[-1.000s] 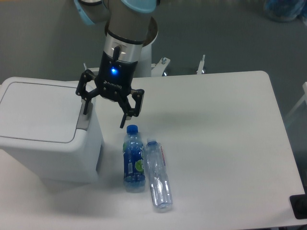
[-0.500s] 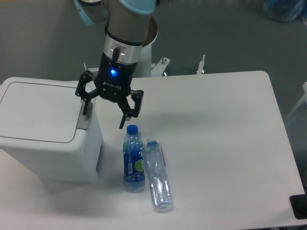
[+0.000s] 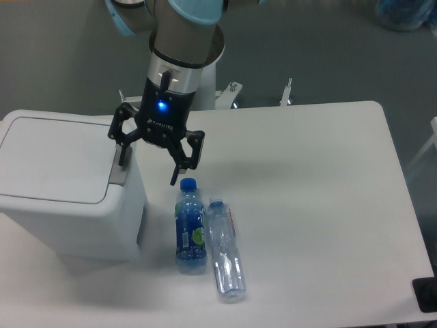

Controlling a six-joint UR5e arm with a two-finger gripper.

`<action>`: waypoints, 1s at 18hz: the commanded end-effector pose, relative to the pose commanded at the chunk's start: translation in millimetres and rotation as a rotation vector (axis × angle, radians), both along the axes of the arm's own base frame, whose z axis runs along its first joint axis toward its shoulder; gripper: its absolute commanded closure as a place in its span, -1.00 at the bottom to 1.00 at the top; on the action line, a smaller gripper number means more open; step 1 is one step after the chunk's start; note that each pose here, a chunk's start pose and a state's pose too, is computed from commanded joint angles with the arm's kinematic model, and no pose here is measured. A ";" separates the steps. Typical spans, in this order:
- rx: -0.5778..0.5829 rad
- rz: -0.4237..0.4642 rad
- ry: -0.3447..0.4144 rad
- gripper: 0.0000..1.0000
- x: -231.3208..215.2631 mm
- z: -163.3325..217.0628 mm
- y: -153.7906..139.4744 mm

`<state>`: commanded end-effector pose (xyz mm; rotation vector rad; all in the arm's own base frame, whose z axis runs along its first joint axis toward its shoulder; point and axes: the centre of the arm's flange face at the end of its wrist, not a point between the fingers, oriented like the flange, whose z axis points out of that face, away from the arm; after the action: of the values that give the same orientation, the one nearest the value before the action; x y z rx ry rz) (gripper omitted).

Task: Open the trash can
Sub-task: 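Press the gripper finger down on the grey lid tab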

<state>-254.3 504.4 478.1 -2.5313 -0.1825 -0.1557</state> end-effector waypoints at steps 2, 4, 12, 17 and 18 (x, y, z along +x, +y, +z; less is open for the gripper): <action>-0.002 0.000 -0.002 -1.00 0.7 -1.5 -0.7; -0.004 0.000 -0.004 -1.00 0.5 -3.1 -0.5; -0.011 0.001 -0.009 -1.00 1.0 -7.1 -1.2; -0.010 0.001 -0.008 -1.00 1.3 -6.3 -1.5; -0.011 0.001 -0.009 -1.00 1.0 -7.1 -1.2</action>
<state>-253.3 503.2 471.0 -2.5415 -0.1880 -0.1660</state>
